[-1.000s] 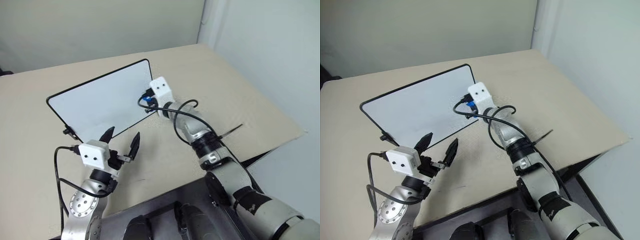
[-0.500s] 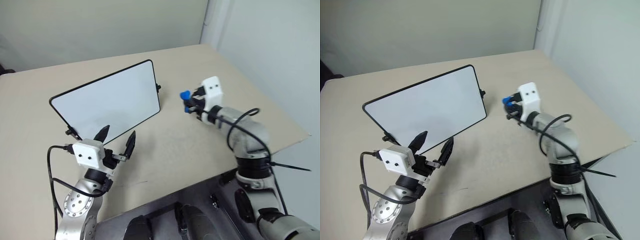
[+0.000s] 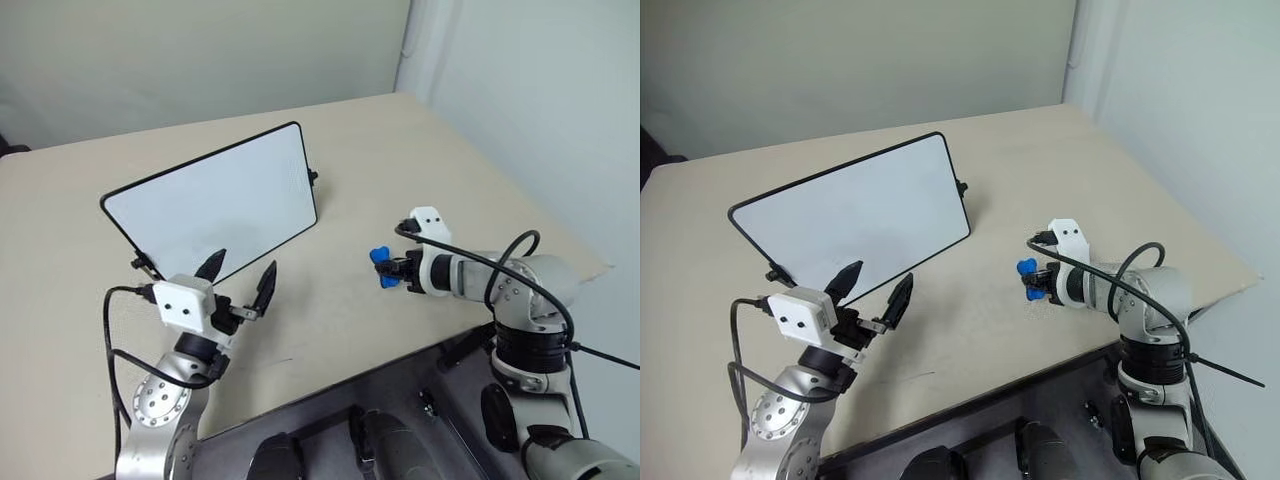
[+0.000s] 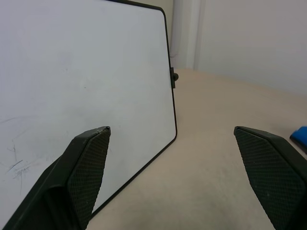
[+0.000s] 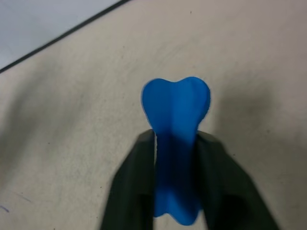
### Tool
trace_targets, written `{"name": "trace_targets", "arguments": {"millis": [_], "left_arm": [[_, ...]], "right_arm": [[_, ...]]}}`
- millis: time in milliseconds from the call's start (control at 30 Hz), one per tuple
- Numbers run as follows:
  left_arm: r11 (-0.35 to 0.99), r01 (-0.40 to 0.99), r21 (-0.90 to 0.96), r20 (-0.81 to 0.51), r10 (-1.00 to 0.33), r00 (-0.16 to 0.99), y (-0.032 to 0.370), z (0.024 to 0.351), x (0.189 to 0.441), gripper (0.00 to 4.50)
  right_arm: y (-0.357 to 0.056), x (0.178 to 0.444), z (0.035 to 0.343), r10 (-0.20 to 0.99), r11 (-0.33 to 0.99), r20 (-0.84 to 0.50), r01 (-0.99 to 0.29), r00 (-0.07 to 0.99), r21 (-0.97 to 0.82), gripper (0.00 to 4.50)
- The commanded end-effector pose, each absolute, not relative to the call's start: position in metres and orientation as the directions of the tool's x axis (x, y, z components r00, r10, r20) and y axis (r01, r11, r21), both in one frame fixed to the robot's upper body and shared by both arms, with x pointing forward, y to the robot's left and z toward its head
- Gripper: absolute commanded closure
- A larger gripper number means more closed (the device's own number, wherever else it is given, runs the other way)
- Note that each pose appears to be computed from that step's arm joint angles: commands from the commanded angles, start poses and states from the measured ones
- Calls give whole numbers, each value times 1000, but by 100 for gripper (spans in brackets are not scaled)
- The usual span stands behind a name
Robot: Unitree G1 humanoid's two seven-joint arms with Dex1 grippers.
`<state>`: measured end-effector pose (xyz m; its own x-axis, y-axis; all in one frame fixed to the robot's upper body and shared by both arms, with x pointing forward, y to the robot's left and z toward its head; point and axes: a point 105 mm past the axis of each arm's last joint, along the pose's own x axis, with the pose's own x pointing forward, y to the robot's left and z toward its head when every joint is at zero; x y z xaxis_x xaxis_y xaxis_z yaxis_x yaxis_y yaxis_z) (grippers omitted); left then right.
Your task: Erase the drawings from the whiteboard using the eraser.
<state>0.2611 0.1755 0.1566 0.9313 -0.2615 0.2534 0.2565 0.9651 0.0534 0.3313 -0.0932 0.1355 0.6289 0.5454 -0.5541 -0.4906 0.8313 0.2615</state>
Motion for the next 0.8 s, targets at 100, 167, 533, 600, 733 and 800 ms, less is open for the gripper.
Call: {"name": "trace_targets", "arguments": {"millis": [100, 167, 533, 600, 733, 800], "left_arm": [[962, 265, 66, 285, -272, 919, 172, 164, 262, 0], [962, 266, 64, 285, -274, 919, 172, 164, 262, 0], [955, 292, 56, 289, -295, 910, 165, 164, 265, 0], [954, 293, 56, 290, -297, 910, 165, 165, 263, 0], [954, 293, 58, 289, -297, 910, 165, 166, 260, 0], [956, 288, 58, 287, -292, 912, 166, 166, 258, 0]], "right_arm": [[-99, 333, 144, 517, 843, -518, -511, 681, 169, 124], [-103, 334, 152, 515, 844, -474, -521, 715, 130, 94], [-98, 313, 196, 646, 752, -150, -658, 748, -44, 94], [-90, 300, 208, 705, 706, -42, -706, 708, -59, 94], [-86, 290, 213, 747, 665, 51, -744, 663, -65, 94], [-83, 283, 220, 774, 629, 119, -777, 622, -31, 94]]}}
